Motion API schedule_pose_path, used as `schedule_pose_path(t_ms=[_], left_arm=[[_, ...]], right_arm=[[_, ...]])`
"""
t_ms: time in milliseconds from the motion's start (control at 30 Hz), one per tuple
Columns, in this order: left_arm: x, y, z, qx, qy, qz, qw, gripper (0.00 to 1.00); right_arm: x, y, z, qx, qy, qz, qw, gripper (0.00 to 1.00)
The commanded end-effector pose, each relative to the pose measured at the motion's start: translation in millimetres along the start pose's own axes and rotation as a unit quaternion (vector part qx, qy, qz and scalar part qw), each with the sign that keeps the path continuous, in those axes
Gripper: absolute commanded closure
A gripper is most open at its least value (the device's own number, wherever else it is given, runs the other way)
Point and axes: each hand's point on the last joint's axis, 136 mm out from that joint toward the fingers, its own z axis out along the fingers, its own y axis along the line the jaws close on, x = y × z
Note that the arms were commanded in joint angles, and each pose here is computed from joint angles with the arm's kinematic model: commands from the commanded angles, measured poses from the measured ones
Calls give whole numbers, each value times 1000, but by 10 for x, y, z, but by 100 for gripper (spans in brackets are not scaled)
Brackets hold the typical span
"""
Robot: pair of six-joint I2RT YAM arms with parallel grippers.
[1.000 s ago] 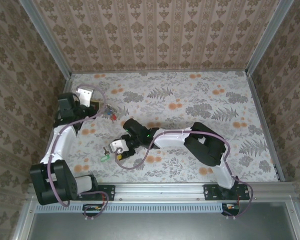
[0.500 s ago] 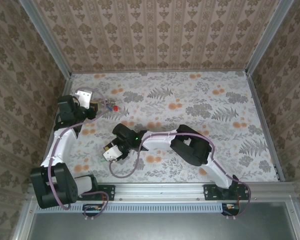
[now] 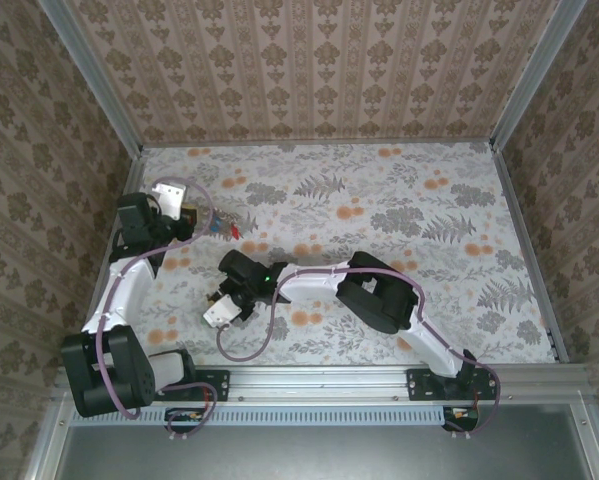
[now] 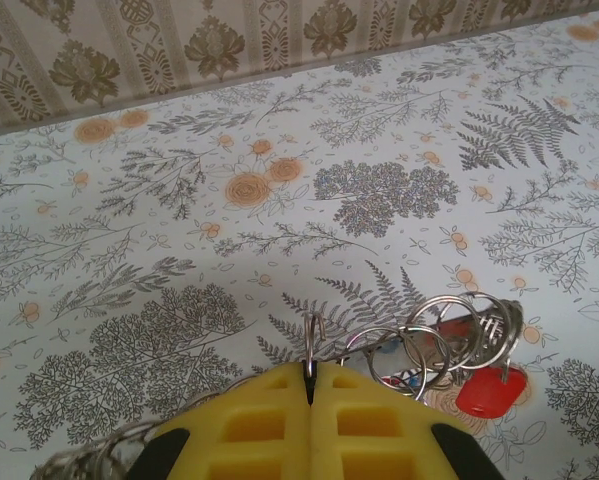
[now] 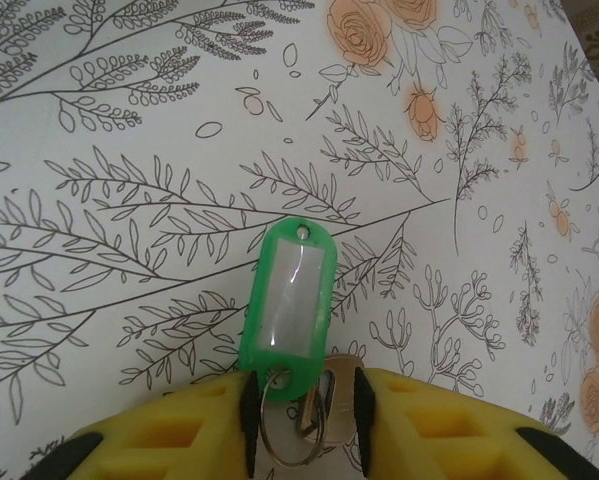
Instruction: Put the keys on the keyring
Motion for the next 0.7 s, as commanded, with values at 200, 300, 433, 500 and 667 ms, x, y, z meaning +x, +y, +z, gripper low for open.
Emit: schedule_pose_path(t_ms=[200, 300, 433, 500, 667], left_arm=[[-122, -21, -3, 4, -26, 20, 999, 100], [-124, -26, 2, 5, -27, 20, 999, 100], [-125, -23, 4, 4, -27, 22, 999, 100], [-135, -24, 3, 5, -27, 23, 999, 100], [-129, -23, 6, 5, -26, 27, 999, 100]], right_arm=[[146, 188, 5, -59, 25, -42, 997, 61], [194, 156, 13, -50, 38, -49, 997, 65], [217, 75, 39, -29, 46, -54, 997, 71], [243, 60, 72, -24, 51, -51, 997, 71], [232, 51, 67, -24, 51, -48, 997, 79]])
